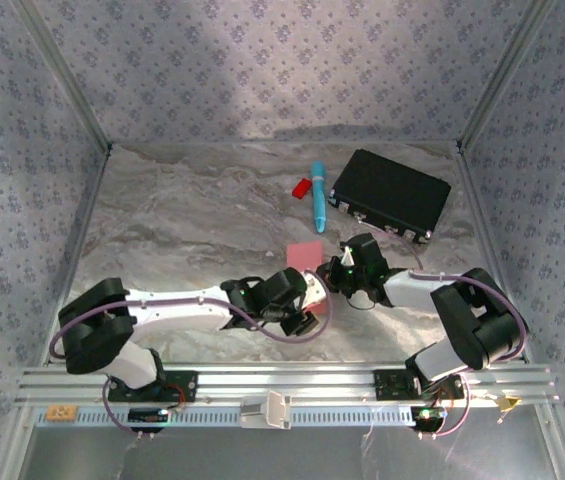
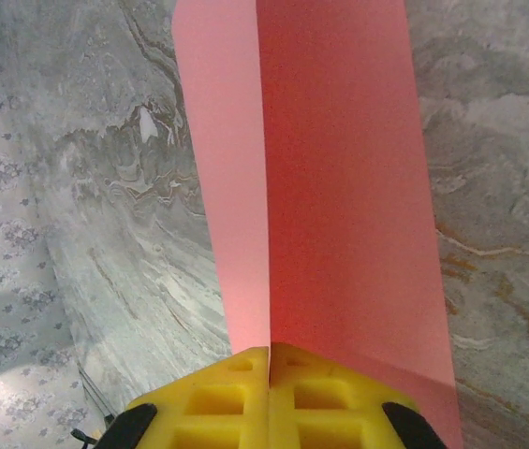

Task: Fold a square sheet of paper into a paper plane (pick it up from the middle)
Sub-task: Fold the triangle a second time at the center of the table.

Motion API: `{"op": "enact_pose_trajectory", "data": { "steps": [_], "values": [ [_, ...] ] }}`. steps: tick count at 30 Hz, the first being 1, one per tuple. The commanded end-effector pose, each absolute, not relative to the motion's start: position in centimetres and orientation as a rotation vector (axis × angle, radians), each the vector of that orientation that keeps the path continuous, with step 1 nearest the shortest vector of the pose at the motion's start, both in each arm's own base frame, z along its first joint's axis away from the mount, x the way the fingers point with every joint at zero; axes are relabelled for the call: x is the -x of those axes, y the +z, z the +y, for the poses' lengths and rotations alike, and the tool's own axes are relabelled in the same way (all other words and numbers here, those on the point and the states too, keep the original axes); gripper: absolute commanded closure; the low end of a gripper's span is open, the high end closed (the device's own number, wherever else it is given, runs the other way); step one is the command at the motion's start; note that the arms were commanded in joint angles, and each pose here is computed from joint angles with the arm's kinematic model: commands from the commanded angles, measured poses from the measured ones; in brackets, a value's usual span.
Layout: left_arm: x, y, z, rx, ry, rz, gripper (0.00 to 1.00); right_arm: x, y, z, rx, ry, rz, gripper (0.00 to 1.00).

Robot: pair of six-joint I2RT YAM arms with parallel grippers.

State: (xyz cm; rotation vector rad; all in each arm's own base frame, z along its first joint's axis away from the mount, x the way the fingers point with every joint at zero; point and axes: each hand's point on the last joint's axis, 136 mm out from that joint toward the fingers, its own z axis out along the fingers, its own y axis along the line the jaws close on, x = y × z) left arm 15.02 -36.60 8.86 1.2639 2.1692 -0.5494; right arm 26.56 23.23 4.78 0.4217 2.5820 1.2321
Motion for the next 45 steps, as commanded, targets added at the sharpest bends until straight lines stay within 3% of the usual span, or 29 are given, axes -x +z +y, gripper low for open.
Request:
{"op": "enact_pose_trajectory", "data": {
  "steps": [1,18,24,36,45],
  "values": [
    [-16.5,9.8,-37.4,-1.255,-0.451,2.100,0.44,-26.8,5.0,23.3,-0.425,1.238,2.598,0.96],
    [-17.9,7.7,-39.1,-1.284,-0.243,2.050,0.43,-26.7,4.7,23.2,-0.446,1.239,2.601,0.95],
    [-18.1,7.6,-39.2,-1.282,-0.239,2.048,0.55,-26.7,4.7,23.1,-0.450,1.239,2.603,0.93],
    [-17.6,7.8,-39.3,-1.281,-0.281,2.058,0.97,-26.6,4.7,22.6,-0.465,1.217,2.595,0.84],
    [-16.7,8.3,-39.7,-1.184,-0.573,2.185,1.00,-26.0,4.9,18.6,-0.534,1.029,2.608,0.72]
  ]
}}
